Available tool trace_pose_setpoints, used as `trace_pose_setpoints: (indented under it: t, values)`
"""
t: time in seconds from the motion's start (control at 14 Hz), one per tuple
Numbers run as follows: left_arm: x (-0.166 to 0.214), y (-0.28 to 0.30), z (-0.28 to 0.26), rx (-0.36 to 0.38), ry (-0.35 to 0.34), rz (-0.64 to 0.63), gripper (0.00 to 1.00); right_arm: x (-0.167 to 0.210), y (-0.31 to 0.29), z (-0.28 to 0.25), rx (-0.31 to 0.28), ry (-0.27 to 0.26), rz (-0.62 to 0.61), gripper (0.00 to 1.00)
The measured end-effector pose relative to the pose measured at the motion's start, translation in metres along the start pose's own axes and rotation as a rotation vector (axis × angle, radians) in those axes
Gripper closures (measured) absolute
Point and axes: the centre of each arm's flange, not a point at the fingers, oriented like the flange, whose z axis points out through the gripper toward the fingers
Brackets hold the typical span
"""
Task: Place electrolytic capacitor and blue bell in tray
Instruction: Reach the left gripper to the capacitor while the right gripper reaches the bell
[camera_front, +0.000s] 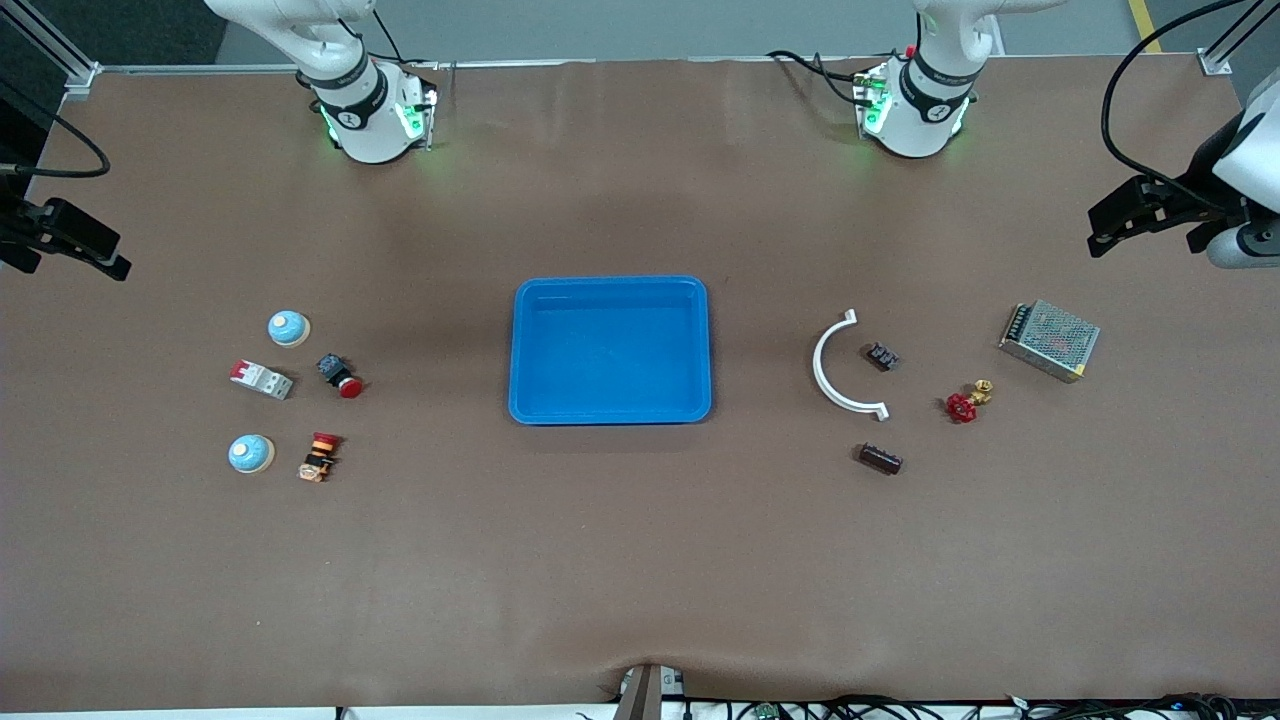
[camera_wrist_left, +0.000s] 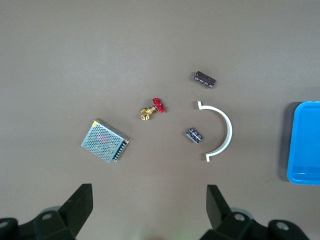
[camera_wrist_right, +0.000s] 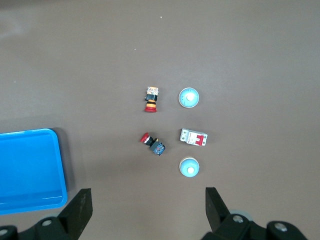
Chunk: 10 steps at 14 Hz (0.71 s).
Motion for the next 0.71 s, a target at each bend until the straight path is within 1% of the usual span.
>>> trace_pose_setpoints:
  t: [0.28, 0.43, 0.57, 0.71]
  values:
    - [0.000, 0.001, 0.000, 0.008, -0.002, 0.002, 0.00, 0.001, -0.001, -0.001, 0.001, 0.007, -0.002, 0.00]
    - [0.001, 0.001, 0.005, 0.009, -0.013, 0.003, 0.00, 0.004, -0.002, -0.004, 0.003, 0.036, -0.003, 0.00]
    - [0.007, 0.002, 0.020, 0.009, -0.043, 0.006, 0.00, 0.006, -0.002, -0.005, 0.004, 0.056, -0.003, 0.00]
    - [0.016, 0.003, 0.045, 0.010, -0.082, -0.006, 0.00, 0.007, -0.002, -0.001, 0.004, 0.048, -0.003, 0.00]
